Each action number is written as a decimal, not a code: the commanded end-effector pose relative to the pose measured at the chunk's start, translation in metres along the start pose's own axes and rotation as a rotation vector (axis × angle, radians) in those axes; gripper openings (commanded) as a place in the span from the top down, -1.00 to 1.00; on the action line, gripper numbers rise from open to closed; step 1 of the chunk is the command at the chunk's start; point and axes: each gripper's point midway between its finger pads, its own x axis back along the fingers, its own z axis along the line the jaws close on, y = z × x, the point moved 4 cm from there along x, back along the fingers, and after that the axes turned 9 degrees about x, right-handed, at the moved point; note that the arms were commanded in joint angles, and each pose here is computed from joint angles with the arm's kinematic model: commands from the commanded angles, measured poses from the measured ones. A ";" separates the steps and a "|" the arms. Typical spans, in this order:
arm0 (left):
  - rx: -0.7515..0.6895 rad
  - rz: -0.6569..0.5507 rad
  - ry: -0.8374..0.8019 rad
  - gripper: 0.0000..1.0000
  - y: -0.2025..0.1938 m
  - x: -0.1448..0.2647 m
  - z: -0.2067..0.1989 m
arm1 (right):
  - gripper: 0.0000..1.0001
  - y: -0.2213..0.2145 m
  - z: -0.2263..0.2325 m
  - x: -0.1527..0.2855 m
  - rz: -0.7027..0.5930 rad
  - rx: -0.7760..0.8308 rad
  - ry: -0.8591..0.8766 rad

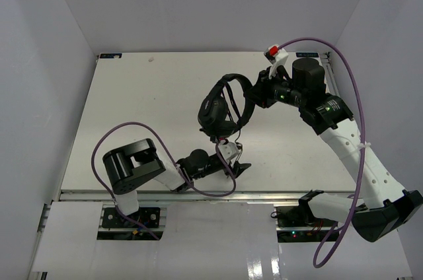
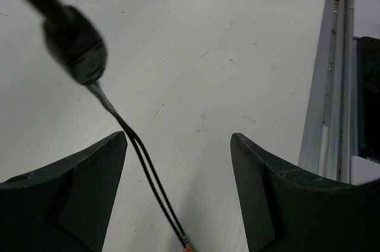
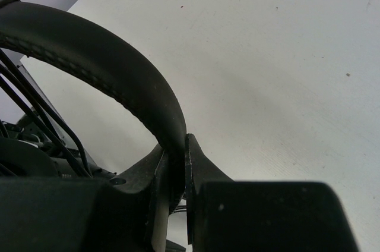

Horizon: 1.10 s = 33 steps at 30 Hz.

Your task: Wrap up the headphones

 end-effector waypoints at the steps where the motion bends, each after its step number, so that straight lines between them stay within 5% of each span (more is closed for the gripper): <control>1: 0.040 0.039 -0.143 -0.61 -0.006 -0.019 -0.018 | 0.85 0.024 0.009 0.010 -0.100 -0.005 0.035; 5: 0.043 0.040 -0.090 -0.43 -0.010 -0.023 -0.011 | 0.85 0.025 0.010 0.013 -0.107 -0.003 0.039; 10: 0.050 0.036 -0.038 0.35 -0.011 -0.019 -0.004 | 0.85 0.026 0.011 0.014 -0.111 -0.003 0.038; 17: 0.057 0.039 -0.014 0.86 -0.014 -0.008 0.000 | 0.85 0.027 0.010 0.019 -0.120 0.012 0.030; 33: 0.105 0.143 0.094 0.97 0.001 0.094 0.054 | 0.85 -0.031 0.053 0.044 -0.018 0.446 0.469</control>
